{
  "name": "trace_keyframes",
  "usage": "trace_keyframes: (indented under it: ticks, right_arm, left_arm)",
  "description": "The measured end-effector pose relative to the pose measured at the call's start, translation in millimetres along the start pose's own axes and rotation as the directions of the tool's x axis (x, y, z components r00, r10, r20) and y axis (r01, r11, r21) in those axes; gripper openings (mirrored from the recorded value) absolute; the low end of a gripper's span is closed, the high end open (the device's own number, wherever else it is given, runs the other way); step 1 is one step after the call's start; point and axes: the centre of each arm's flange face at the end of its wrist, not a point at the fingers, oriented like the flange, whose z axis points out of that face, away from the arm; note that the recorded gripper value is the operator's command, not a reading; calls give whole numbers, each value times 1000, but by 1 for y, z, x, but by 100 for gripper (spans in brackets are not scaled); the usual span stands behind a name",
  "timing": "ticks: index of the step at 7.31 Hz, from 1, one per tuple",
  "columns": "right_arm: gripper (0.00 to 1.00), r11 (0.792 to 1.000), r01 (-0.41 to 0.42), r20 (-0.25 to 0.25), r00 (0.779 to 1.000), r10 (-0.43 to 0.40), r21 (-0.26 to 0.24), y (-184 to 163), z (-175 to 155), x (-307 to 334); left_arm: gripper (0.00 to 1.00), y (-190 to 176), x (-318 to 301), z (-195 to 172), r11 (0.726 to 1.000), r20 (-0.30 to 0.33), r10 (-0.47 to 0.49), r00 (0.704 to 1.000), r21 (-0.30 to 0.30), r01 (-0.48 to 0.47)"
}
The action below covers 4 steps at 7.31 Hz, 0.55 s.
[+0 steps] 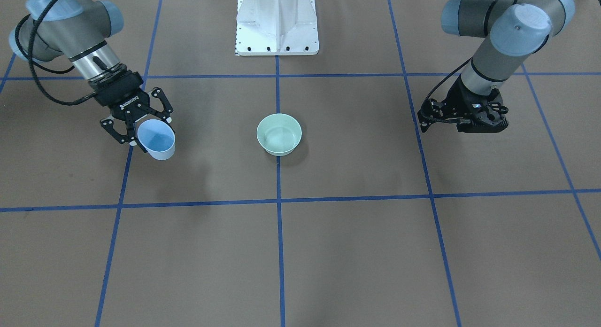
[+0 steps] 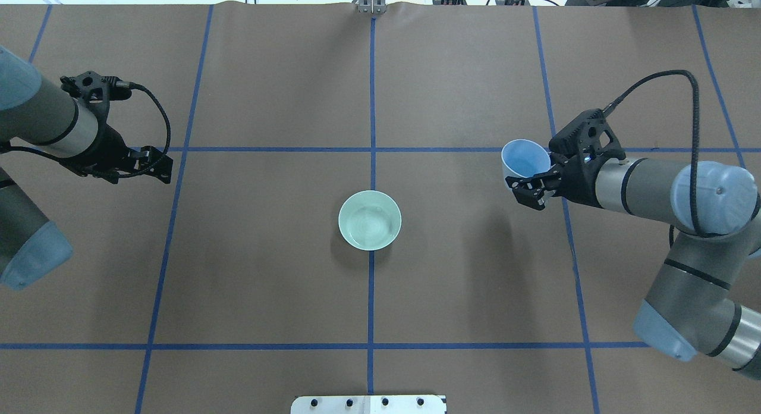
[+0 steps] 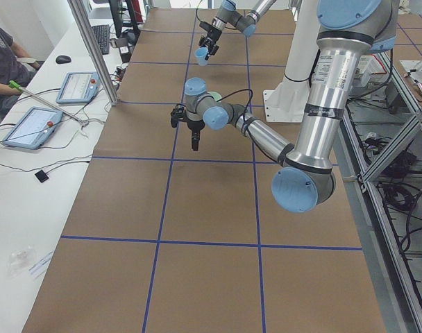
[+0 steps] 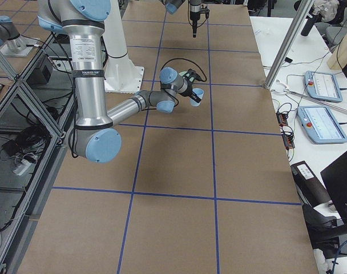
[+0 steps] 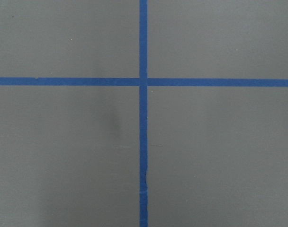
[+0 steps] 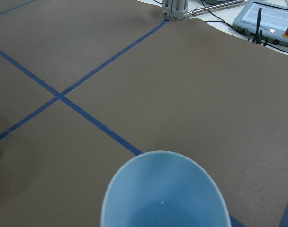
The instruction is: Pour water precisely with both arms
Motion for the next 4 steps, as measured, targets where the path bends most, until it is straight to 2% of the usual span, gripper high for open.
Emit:
trace_keyframes:
  ticks: [2, 4]
  right_arm:
    - [40, 996, 31, -19, 999, -33, -89, -37, 22, -68]
    - [39, 980, 71, -38, 996, -80, -184, -65, 36, -131]
  left_arm:
    - [100, -2, -3, 6, 1000, 8, 1, 1000, -7, -1]
    - [100, -4, -6, 11, 1000, 16, -3, 1000, -13, 4]
